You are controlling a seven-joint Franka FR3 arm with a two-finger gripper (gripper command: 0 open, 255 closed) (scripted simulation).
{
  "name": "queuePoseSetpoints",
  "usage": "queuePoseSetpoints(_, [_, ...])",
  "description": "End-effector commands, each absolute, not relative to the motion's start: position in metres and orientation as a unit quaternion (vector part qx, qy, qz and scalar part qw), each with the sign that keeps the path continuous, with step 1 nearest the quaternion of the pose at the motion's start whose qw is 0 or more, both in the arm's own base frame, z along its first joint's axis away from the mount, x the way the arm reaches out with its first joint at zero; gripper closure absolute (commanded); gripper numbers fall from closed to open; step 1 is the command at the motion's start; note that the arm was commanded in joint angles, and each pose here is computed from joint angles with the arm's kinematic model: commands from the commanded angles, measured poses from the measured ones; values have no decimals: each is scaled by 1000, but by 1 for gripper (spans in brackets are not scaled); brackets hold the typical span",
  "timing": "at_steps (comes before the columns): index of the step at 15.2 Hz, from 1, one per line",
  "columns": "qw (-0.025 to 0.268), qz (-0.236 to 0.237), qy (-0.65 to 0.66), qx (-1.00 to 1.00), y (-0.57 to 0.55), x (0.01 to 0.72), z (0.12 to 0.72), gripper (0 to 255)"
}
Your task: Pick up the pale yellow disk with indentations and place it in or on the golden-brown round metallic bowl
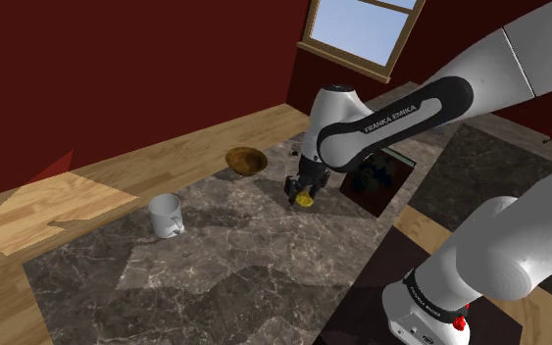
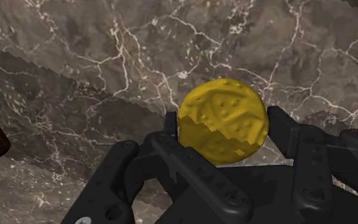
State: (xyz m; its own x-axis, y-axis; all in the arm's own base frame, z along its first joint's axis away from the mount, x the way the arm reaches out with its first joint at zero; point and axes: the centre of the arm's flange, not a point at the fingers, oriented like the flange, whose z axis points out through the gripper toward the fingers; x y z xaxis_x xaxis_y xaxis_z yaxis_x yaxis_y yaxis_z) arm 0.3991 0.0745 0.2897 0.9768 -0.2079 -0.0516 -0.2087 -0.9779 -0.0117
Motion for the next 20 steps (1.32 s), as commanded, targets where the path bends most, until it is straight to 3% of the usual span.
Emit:
queuePoseSetpoints(1, [8, 25, 105, -994, 69, 424, 290, 255])
queuePoseSetpoints(20, [8, 25, 105, -994, 46, 674, 294, 255])
